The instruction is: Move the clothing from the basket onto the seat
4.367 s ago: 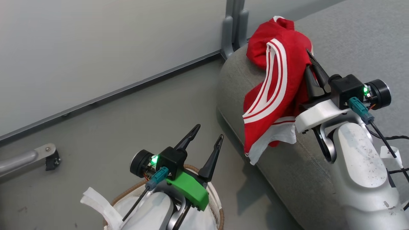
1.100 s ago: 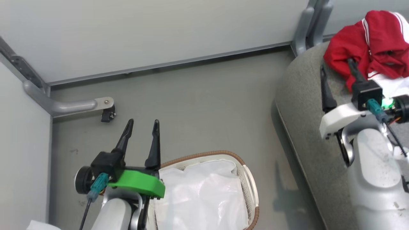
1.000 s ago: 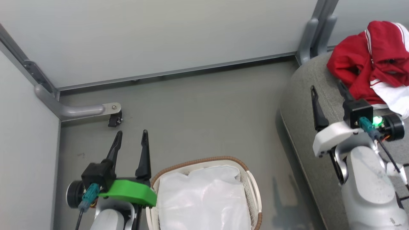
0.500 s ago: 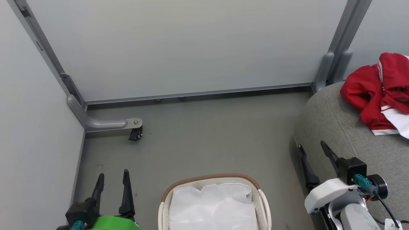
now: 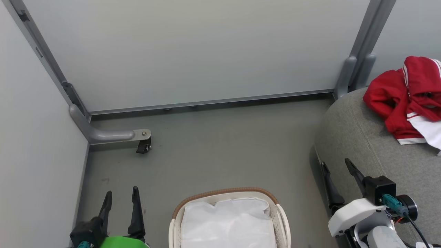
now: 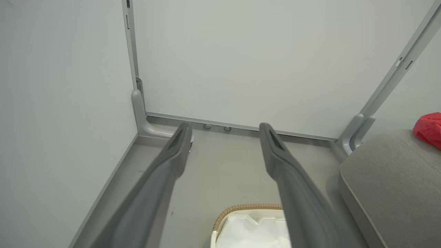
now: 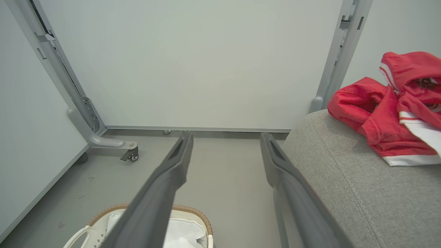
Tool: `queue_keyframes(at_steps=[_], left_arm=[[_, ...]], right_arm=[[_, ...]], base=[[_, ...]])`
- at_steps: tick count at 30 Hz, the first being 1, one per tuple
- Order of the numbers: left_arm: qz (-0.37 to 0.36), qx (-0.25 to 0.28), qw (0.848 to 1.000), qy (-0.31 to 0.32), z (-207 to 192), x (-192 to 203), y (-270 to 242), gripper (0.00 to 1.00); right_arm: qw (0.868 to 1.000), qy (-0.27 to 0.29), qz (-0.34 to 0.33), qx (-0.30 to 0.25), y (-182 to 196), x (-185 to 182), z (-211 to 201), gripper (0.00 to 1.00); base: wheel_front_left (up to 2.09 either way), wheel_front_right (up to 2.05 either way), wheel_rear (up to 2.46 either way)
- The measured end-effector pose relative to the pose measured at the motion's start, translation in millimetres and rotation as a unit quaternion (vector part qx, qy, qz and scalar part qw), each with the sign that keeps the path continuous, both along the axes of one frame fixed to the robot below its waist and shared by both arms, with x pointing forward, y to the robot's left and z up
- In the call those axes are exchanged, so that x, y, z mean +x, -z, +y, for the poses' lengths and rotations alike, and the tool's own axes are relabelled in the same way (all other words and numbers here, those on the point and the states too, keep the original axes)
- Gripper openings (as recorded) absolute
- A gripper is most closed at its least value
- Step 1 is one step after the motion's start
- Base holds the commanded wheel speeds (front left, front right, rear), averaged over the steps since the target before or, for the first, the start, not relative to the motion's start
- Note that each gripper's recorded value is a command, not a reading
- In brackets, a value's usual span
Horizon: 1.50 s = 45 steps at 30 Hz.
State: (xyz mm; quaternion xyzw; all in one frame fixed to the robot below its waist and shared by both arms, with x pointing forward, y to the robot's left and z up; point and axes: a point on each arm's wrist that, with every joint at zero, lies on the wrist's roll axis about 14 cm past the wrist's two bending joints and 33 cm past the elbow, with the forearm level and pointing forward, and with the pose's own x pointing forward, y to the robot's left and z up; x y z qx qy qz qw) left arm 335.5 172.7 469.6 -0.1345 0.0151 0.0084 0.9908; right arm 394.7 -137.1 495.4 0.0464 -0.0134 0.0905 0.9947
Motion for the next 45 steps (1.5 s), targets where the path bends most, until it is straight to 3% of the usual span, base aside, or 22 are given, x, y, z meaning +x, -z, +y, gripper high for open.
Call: queue_keyframes(at_steps=[10, 11, 16, 25, 45], left_arm=[[0.005, -0.002, 1.0, -0.001, 0, -1, 3, 1.0], [0.007, -0.002, 1.0, -0.001, 0, -1, 4, 0.0], [0.028, -0.006, 1.0, -0.002, 0, -4, 17, 0.0], [0.048, -0.084, 0.995, -0.023, 8, -4, 22, 0.0], [0.056, -0.235, 0.969, -0.052, 20, 7, 19, 0.0]], right_arm=[[1.0, 0.0, -0.001, 0.004, -1, 1, 0, 1.0], [1.0, 0.0, 0.0, 0.005, 0, 1, 1, 0.0], [0.999, 0.004, 0.035, 0.012, 20, -7, 0, 0.0], [0.993, 0.032, 0.056, 0.096, 21, -6, -11, 0.0], [0.959, 0.067, 0.077, 0.266, 15, -3, -28, 0.0]], base=[[0.0, 0.0, 0.0], [0.0, 0.0, 0.0], [0.0, 0.0, 0.0], [0.0, 0.0, 0.0], [0.0, 0.0, 0.0]])
